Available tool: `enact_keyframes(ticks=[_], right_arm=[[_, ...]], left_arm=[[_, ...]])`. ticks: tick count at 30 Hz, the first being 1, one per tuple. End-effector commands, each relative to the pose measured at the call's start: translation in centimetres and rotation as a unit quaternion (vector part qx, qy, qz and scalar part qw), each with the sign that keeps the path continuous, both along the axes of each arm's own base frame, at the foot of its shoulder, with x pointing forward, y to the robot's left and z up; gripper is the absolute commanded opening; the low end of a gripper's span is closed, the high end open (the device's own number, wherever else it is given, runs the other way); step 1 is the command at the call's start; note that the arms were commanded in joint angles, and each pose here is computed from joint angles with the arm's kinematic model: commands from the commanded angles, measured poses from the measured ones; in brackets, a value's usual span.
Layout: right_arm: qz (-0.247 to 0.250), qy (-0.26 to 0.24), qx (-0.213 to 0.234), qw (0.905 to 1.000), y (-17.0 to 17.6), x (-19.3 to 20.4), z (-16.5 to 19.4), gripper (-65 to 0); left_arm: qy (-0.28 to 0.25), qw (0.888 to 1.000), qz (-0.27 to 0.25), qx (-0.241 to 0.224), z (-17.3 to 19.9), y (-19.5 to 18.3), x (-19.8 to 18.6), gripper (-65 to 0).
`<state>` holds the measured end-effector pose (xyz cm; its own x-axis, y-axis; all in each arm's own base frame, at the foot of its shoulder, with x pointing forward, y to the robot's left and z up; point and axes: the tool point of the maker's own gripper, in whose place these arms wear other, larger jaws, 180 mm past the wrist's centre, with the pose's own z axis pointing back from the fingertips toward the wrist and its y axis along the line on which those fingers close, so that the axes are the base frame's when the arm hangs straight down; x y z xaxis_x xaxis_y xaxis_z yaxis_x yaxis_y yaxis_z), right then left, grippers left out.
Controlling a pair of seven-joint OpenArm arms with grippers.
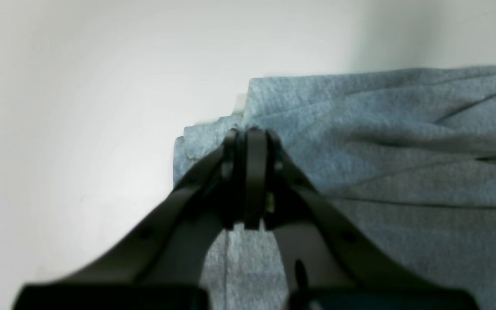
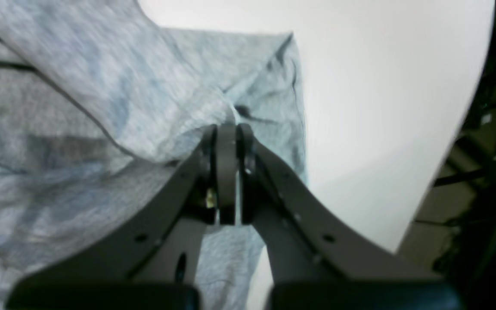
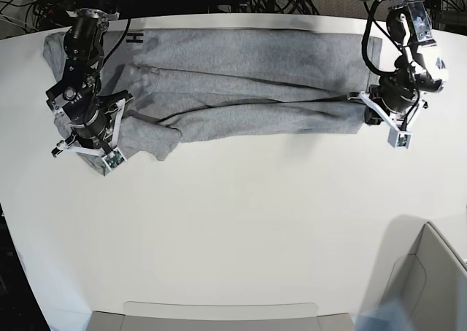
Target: Fold the T-shirt properly
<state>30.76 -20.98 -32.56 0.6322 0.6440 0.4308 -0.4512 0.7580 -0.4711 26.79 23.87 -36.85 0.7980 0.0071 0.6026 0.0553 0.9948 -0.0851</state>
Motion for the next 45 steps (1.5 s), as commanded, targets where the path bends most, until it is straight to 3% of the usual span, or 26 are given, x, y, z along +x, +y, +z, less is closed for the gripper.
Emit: enact_keyframes(ticks=[1,10,22,28,34,40,45], right_arm=[[0.015,-0.022,-0.004,0.9996,0.4,0.9,1.3,-65.0],[0.014,0.009,0.014,0.9998,0.2,1.0,-1.4,-65.0],[0.018,0.018,0.011,0.9996,0.5,0.2,-1.8,-64.9],[0.031,-0.030,0.000,0.9991,1.2,-0.3,1.3,-65.0],[0.029,-0.038,0.002,0.9989,1.0,-0.1,1.6,-65.0],[0.014,-0.046,0.015,0.9987,0.8,1.0,1.9,-65.0],[-0.027,-0.058,0.025,0.9976,-0.9,0.7,2.5,-65.0]], left_arm=[[-0.018,1.000,-0.004,0.007,1.0,0.3,0.7,-65.0],[-0.017,1.000,-0.004,0.007,1.0,0.3,0.6,-65.0],[-0.017,1.000,-0.003,0.008,1.0,0.4,0.7,-65.0],[-0.017,1.000,-0.002,0.008,1.0,0.4,0.7,-65.0],[-0.017,1.000,-0.002,0.007,1.0,0.4,0.7,-65.0],[-0.015,1.000,-0.003,0.009,1.1,0.4,0.5,-65.0],[0.008,0.999,-0.017,0.027,2.2,0.1,-0.4,-65.0]])
